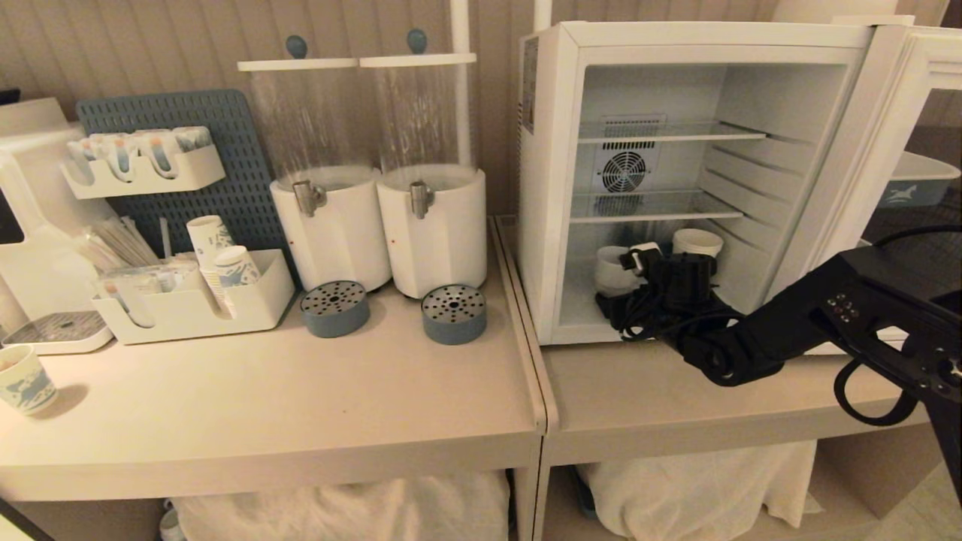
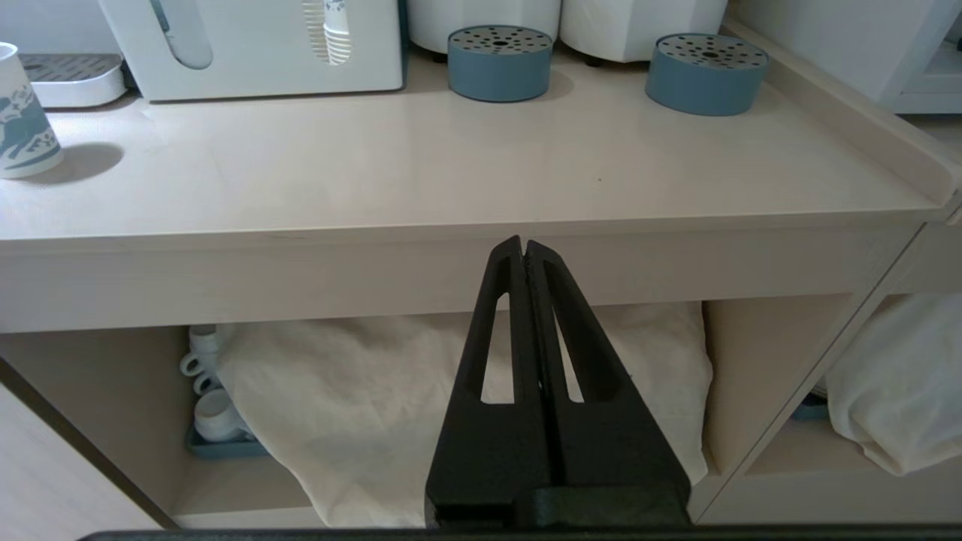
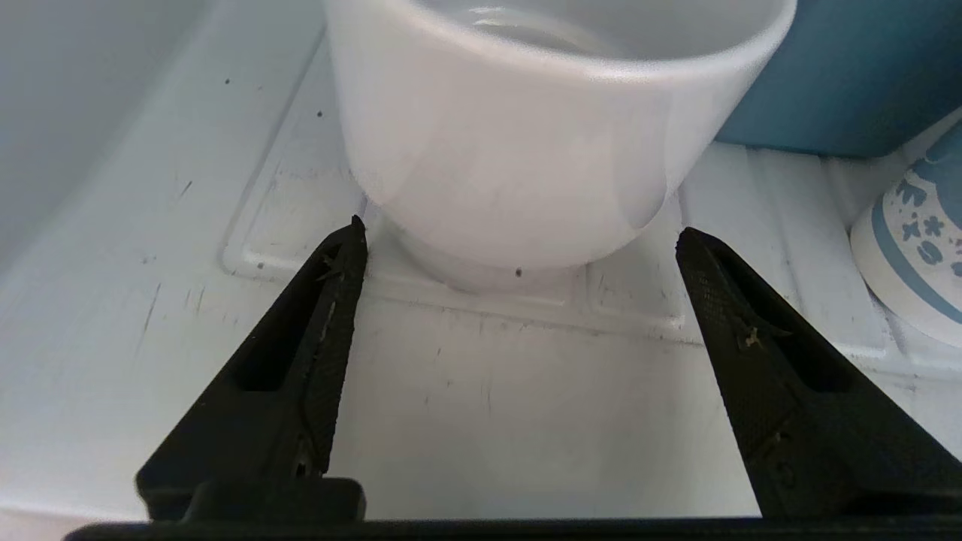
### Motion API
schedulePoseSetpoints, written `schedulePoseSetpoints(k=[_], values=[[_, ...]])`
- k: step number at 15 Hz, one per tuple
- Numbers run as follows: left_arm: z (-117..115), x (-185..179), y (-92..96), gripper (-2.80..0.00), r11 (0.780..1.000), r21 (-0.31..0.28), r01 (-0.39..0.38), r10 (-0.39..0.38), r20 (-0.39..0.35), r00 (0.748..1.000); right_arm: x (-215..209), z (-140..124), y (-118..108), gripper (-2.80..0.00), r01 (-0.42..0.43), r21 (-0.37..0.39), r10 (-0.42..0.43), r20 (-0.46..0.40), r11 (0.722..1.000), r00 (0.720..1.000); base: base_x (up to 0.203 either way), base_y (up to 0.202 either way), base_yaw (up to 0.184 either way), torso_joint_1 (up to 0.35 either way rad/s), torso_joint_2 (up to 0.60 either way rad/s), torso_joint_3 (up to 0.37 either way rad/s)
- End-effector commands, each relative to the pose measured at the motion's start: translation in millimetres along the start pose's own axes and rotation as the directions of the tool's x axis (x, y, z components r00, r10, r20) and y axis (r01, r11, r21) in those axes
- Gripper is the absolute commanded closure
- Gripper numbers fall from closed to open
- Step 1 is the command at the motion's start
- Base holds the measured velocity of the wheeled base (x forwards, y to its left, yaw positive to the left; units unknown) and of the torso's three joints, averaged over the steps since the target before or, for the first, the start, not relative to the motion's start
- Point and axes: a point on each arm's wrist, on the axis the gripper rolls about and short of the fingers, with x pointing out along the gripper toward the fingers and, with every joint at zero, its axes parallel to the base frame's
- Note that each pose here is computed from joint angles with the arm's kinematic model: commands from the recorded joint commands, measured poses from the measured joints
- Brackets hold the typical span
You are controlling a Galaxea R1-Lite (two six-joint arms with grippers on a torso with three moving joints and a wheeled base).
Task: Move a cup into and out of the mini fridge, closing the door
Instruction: Put the ceramic cup in the freezer
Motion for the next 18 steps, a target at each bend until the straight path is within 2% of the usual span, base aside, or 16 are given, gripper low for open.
schedulePoseSetpoints(k=[1, 6, 11, 18], values=[[0, 0, 0.0, 0.0, 1.0, 0.0, -0.002, 0.002, 0.001, 1.0, -4, 7, -2, -2.8, -0.004, 0.003, 0.004, 0.023, 1.0, 1.0, 0.0, 0.0, 0.0, 0.0, 0.0, 0.0], [0, 0, -0.1, 0.0, 1.0, 0.0, 0.0, 0.0, 0.002, 1.0, 1, 2, -2, -2.8, -0.012, 0.005, 0.011, 0.016, 1.0, 1.0, 0.0, 0.0, 0.0, 0.0, 0.0, 0.0], [0, 0, -0.1, 0.0, 1.0, 0.0, -0.001, 0.001, 0.002, 1.0, 16, 3, 11, -2.8, -0.031, 0.002, 0.031, 0.032, 1.0, 0.999, 0.0, 0.0, 0.0, 0.0, 0.0, 0.0], [0, 0, 0.0, 0.0, 1.0, 0.0, -0.002, 0.002, 0.002, 1.0, 30, 3, 17, -2.8, -0.038, -0.005, 0.038, 0.016, 0.999, 0.999, 0.0, 0.0, 0.0, 0.0, 0.0, 0.0]])
